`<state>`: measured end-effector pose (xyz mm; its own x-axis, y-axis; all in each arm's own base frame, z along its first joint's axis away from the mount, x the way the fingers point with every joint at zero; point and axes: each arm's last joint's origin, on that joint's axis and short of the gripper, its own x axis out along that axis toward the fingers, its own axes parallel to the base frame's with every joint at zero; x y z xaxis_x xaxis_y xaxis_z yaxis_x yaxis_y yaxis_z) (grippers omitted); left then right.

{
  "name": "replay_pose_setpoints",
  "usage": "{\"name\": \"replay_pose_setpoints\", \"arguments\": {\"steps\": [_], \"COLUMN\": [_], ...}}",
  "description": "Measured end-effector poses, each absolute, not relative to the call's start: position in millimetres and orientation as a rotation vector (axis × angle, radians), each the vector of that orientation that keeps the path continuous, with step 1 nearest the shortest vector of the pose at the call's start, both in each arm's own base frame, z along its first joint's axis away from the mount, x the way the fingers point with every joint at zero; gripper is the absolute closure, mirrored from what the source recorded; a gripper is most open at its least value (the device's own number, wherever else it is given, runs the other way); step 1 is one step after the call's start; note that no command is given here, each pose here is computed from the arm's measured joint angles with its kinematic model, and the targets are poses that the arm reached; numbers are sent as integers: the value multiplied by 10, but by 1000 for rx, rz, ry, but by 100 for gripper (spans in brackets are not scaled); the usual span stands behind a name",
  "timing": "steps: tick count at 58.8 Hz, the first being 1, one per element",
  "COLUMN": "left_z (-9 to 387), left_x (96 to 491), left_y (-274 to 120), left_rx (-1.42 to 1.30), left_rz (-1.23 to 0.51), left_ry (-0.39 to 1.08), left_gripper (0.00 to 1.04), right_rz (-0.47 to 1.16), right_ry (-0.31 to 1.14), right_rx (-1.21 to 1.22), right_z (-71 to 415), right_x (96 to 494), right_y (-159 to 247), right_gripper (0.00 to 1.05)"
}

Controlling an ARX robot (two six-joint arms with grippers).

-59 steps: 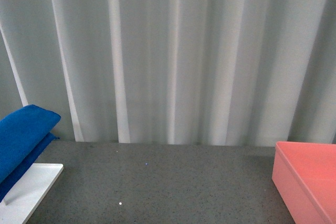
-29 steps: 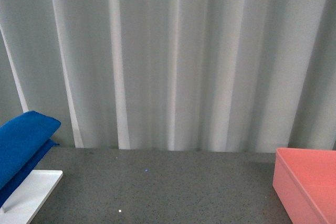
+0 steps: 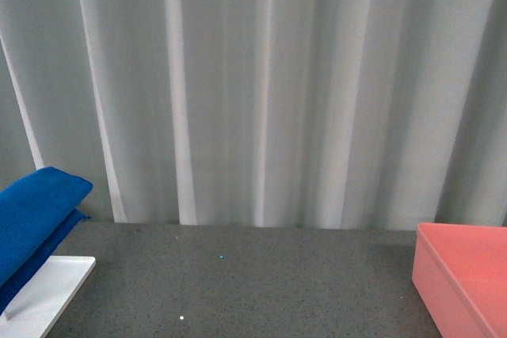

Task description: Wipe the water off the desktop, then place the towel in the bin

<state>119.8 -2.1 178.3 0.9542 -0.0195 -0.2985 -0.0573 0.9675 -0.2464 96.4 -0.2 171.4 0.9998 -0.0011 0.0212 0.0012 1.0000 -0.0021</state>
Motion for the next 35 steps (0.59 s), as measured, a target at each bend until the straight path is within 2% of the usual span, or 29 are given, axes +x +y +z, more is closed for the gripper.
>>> {"name": "replay_pose_setpoints", "arguments": {"steps": [7,12,24,35], "left_z": [2145,2286,2121,2119], "left_x": [1610,2120,3143,3745], "left_y": [-13,85,377,673], "left_rx": [-205,-114,49,180], "left_rz": [-61,-28,18,108], "left_ry": [263,348,614,618], "left_gripper": [7,7,7,7], "right_rz": [-1,-1,-1,-1], "right_ry": [-21,-21,-21,-21], "right_rx": [-2,-2,-2,-3], "right_z": [1714,1714,1713,1713], "right_x": [964,964,964,964], "right_y": [-2,-2,-2,-2], "right_gripper": [7,7,7,7]}}
